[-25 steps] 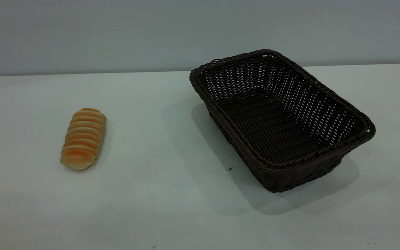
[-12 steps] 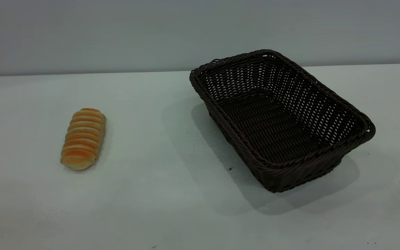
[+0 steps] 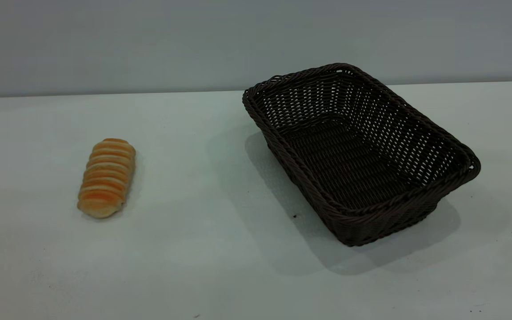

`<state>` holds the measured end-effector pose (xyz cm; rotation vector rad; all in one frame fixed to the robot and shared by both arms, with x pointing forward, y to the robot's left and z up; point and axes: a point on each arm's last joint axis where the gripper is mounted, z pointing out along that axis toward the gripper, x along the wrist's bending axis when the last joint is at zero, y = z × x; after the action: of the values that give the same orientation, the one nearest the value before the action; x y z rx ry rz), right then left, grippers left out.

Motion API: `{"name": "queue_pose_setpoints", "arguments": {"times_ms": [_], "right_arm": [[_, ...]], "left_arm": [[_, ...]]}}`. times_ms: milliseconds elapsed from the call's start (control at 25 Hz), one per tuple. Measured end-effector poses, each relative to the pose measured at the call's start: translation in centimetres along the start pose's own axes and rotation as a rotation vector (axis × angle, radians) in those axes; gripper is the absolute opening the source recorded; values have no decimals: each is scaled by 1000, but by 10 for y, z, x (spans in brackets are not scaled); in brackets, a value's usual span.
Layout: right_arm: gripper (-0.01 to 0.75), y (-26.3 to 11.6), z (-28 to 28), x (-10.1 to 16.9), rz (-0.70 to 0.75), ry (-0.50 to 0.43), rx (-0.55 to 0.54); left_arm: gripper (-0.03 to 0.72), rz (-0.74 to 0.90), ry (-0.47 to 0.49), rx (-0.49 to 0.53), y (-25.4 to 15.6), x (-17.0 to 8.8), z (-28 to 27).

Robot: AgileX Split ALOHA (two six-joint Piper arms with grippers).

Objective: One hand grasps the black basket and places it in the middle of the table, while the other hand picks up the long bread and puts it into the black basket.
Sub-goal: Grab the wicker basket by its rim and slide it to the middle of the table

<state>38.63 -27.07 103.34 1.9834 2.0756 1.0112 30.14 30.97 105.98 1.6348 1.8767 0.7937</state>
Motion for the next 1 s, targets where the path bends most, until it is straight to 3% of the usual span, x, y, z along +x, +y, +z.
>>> {"name": "queue_pose_setpoints", "arguments": {"times_ms": [320,560,800,1000], "right_arm": [[508,14,59,-18,88,55,163],[507,10,110,-4,29,40,260],[507,10,154,-1,68,-18,292],[507,28,183,-3,240,-23,270]], "left_arm": [[495,21,47,31,24,0,7],[495,20,50,38,24,0,9],[495,19,53,50,23,1,9],[495,20,54,55,23,1,9]]}}
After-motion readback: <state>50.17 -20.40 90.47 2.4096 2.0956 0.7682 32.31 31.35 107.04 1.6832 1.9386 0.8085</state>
